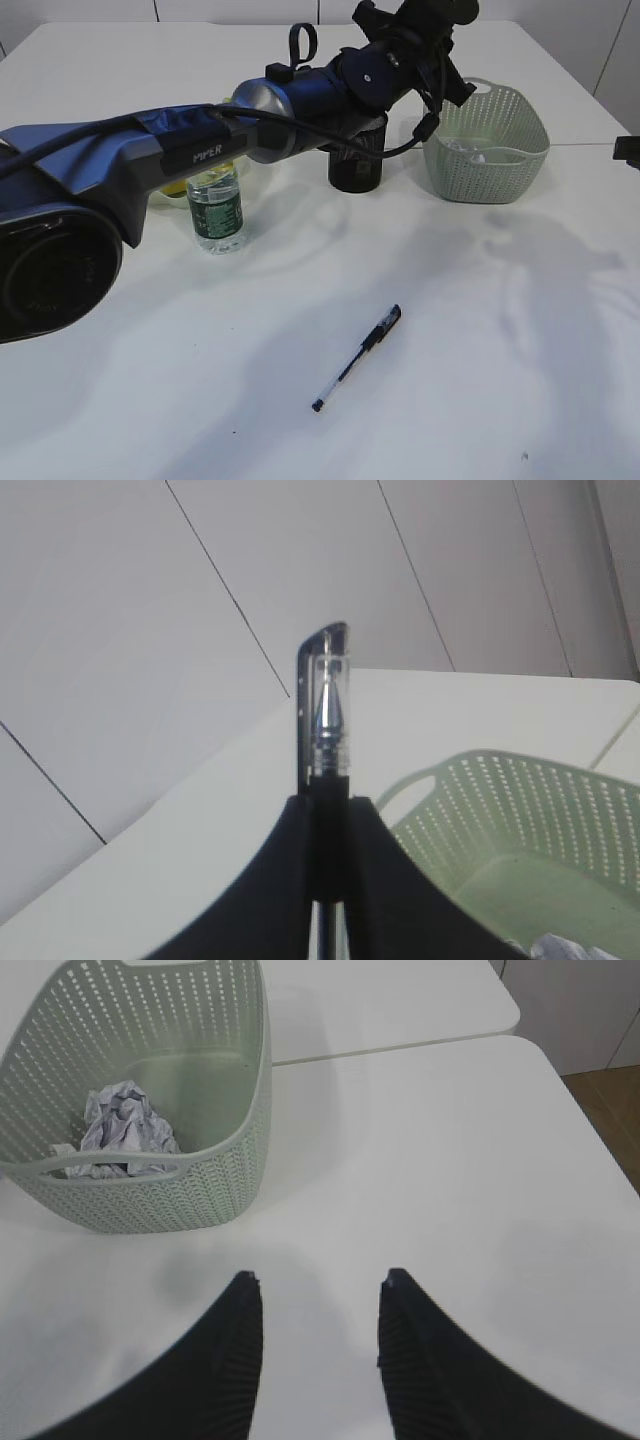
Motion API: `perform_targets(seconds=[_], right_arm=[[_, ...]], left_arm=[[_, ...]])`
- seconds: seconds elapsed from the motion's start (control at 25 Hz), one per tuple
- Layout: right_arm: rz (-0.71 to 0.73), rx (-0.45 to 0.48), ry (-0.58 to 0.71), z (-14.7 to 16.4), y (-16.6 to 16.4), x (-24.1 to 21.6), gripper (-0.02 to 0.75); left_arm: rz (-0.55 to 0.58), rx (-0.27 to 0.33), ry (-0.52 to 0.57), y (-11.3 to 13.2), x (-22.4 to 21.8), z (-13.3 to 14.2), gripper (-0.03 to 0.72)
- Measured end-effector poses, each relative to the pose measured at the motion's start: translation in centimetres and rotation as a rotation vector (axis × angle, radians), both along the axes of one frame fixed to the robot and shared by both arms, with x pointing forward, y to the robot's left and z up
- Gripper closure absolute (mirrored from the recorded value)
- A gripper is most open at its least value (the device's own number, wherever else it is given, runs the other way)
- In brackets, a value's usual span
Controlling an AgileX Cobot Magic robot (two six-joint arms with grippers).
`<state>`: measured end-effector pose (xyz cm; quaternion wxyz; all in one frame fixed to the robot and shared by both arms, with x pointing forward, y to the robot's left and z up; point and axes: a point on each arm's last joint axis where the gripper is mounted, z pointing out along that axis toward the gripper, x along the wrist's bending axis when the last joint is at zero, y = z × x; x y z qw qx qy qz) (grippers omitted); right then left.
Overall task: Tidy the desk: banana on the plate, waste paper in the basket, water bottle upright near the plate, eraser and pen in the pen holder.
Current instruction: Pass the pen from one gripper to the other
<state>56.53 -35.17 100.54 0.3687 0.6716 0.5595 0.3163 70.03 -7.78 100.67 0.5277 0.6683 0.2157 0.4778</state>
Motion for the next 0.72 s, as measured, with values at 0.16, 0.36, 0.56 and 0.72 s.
perform_targets(seconds=[0.16, 0.36, 0.56, 0.72], right_arm=[[0.000, 0.000, 0.000, 0.00, 0.00, 0.00, 0.440], [0.000, 0.000, 0.000, 0.00, 0.00, 0.00, 0.440], [0.000, 0.000, 0.000, 0.00, 0.00, 0.00, 0.440], [0.000, 0.000, -0.002, 0.01, 0.00, 0.01, 0.440]], left_arm=[[0.007, 0.016, -0.027, 0.05, 0.03, 0.15, 0.670], [0.015, 0.016, -0.038, 0.11, 0.06, 0.23, 0.670], [0.039, 0.007, -0.058, 0.31, 0.15, 0.44, 0.670], [0.066, -0.006, -0.078, 0.78, 0.41, 0.83, 0.671]])
